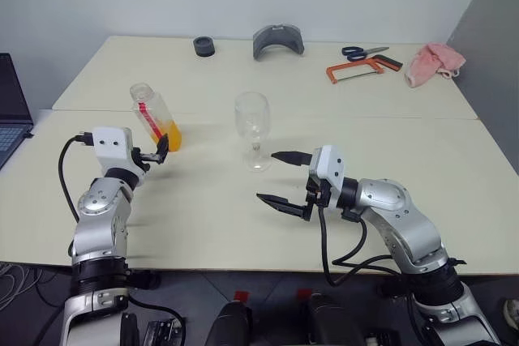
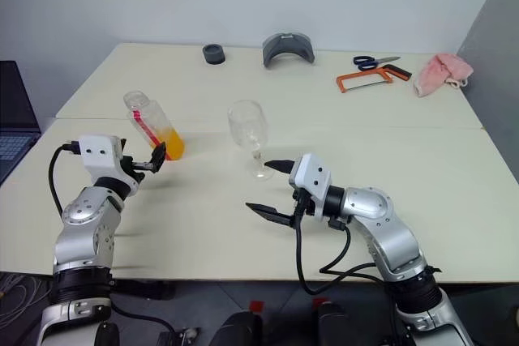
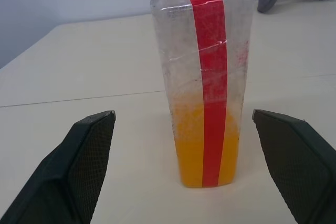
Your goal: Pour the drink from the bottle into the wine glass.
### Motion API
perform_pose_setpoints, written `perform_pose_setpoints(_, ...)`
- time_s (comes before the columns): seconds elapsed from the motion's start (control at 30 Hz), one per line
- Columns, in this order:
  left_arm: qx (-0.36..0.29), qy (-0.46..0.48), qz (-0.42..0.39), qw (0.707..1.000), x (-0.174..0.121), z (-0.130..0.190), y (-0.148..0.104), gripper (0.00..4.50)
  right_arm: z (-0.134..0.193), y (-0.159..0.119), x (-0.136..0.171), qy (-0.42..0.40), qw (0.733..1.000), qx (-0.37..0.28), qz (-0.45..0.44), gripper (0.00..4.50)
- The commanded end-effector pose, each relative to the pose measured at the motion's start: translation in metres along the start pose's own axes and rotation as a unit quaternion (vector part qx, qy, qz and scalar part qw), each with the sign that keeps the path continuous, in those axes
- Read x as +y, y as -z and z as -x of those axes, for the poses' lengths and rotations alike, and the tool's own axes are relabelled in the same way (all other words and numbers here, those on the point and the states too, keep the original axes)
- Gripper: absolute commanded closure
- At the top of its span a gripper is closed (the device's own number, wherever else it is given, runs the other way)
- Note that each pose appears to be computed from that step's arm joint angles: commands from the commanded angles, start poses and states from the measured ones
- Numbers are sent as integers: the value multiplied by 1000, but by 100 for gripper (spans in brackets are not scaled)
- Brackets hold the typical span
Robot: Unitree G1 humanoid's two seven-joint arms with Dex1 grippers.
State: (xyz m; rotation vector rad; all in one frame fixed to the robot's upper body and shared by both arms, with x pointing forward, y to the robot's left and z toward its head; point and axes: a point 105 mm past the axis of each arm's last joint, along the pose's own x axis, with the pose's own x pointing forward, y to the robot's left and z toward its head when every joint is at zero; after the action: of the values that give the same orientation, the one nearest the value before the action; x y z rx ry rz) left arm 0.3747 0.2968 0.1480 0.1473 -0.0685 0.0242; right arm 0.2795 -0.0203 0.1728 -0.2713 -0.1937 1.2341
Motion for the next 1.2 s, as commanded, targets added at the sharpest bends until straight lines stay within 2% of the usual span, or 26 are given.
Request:
perform_pose_setpoints(0.03,-30,3,-15,999,5,-8,-19,0,-4,-16,3,-8,999,-24,22,2)
perform_pose_setpoints(0.37,-42,22,-5,999,5,-31,-33,0,-7,-17,3,-8,999,-26,26,2)
perform_pose_setpoints(0.47,-43,27,-2,999,5,-33,-33,59,-7,-17,3,-6,999,-26,30,0)
perform_pose_setpoints(0.67,-40,43,-8,998,-2,-37,-34,240,-7,-21,-4,14,998,-31,45,0)
perform_pose_setpoints(0.73,-44,50,-11,998,-7,-38,-36,275,-7,-22,-4,16,998,-32,51,0)
perform_pose_setpoints(0.83,-51,70,-18,996,-17,-36,-40,281,-6,-25,-4,16,998,-36,54,0)
perform_pose_setpoints(0.93,-72,119,-46,989,-40,-32,-55,281,0,-32,-7,26,997,-46,49,0)
perform_pose_setpoints(1.03,-102,165,-106,975,-63,-29,-77,282,9,-41,-19,54,996,-55,43,0)
perform_pose_setpoints(1.2,-142,197,-199,950,-83,-30,-105,282,19,-48,-35,91,993,-62,31,0)
